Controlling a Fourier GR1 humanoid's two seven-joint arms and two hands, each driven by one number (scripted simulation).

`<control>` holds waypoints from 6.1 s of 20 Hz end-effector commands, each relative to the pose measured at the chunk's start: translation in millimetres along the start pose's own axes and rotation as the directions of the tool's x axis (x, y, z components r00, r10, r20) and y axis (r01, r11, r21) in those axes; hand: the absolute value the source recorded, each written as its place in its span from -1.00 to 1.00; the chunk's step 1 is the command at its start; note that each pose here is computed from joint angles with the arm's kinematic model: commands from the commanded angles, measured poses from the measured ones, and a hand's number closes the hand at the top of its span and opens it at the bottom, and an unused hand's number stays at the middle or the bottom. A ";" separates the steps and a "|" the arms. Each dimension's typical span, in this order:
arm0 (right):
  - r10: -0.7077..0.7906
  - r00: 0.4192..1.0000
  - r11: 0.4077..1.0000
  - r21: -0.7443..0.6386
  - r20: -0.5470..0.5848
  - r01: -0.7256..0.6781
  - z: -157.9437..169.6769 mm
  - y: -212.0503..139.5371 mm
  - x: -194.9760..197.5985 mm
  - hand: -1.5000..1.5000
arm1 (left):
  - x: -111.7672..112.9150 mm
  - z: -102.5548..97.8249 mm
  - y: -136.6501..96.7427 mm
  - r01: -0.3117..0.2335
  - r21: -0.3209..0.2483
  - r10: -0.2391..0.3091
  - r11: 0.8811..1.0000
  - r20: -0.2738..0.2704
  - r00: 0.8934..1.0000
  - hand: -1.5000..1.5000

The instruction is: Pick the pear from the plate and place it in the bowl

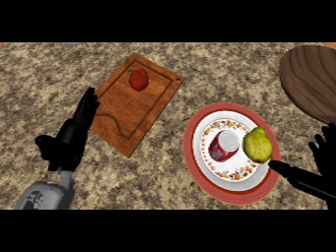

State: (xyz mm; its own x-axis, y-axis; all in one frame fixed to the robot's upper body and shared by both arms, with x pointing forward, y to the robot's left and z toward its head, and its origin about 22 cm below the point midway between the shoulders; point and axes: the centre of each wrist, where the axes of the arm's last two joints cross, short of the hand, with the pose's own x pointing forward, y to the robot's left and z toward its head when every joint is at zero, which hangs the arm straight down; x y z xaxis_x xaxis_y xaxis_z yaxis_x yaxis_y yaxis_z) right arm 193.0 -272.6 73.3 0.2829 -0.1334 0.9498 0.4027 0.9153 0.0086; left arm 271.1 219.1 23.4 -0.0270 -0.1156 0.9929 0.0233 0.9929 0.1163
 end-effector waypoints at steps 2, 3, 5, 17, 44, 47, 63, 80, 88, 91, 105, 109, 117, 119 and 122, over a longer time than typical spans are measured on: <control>-0.052 0.999 0.998 0.025 -0.017 0.052 -5.2 -5.8 11.5 -1.00 | 23.1 -13.6 -8.0 -0.001 0.015 0.001 1.000 0.000 1.000 0.00; -0.061 0.998 0.998 0.018 -0.034 0.062 3.6 2.8 -30.5 -1.00 | 10.7 -21.8 -7.7 0.008 -0.015 -0.008 1.000 -0.010 1.000 0.00; -0.071 0.997 0.997 0.025 -0.043 0.072 -0.1 32.1 -5.3 -1.00 | 6.0 -9.0 5.3 -0.012 -0.007 0.012 1.000 0.000 1.000 0.00; -0.101 0.994 0.995 -0.001 -0.046 0.101 -18.3 36.8 -64.2 -1.00 | 17.4 -1.0 3.9 0.004 -0.008 -0.003 1.000 0.023 1.000 0.00; 0.164 0.985 0.974 0.151 0.055 -0.170 -54.2 73.8 -69.4 1.00 | -0.8 -10.1 -18.0 0.000 -0.012 0.000 1.000 0.005 1.000 0.00; 0.149 0.985 0.976 0.143 0.092 -0.162 -61.6 88.6 -72.1 1.00 | -3.4 -14.7 9.8 -0.005 -0.012 0.005 1.000 0.001 1.000 0.00; 0.446 0.578 0.848 -0.114 0.683 -0.518 -29.5 140.5 72.0 1.00 | 3.4 -5.4 -2.0 0.005 0.014 -0.005 1.000 -0.002 1.000 0.00; 0.644 0.566 0.763 -0.385 0.514 -0.519 -43.4 126.1 214.5 1.00 | -3.7 0.5 -13.6 -0.015 -0.010 0.015 1.000 0.011 1.000 0.00; 0.778 0.522 0.626 -0.503 0.350 -0.596 -78.2 106.6 232.7 1.00 | 0.3 -10.3 9.2 -0.014 -0.015 0.014 1.000 0.002 1.000 0.00; 0.841 0.471 0.537 -0.515 0.266 -0.668 -114.6 81.5 236.3 1.00 | 12.7 -6.2 -11.2 0.014 -0.003 -0.013 1.000 0.017 1.000 0.00; 0.912 0.400 0.376 -0.579 0.091 -0.724 -206.9 -27.3 165.5 1.00 | 9.9 -5.4 -16.9 -0.004 -0.039 0.004 0.999 0.020 1.000 0.00; 0.901 0.429 0.392 -0.559 0.071 -0.731 -214.0 -41.0 169.2 1.00 | 17.3 -6.0 -17.6 0.002 -0.017 -0.002 1.000 0.005 1.000 0.00; 0.778 0.618 0.619 -0.310 0.117 -0.721 -219.9 -81.3 123.4 -1.00 | 2.5 -9.9 -7.8 -0.013 -0.033 0.014 0.999 0.020 1.000 0.00; 0.774 0.616 0.629 -0.303 0.149 -0.716 -219.6 -91.9 112.4 -1.00 | 15.9 -10.9 0.7 0.004 -0.028 -0.004 1.000 0.000 1.000 0.00; 0.719 0.654 0.693 -0.317 0.235 -0.648 -221.1 -84.3 103.3 -1.00 | 3.6 -2.2 -6.6 -0.007 -0.029 0.007 1.000 0.010 1.000 0.00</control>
State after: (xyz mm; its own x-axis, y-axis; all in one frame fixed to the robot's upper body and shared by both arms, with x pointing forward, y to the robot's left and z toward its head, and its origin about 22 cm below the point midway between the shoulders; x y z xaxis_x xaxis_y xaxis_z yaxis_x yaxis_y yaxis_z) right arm 387.4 -452.1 139.6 0.3286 0.7009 0.6331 0.3914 0.5090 -0.7666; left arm 275.7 212.6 30.4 -0.0362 -0.1081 0.9935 0.0506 0.9927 0.1099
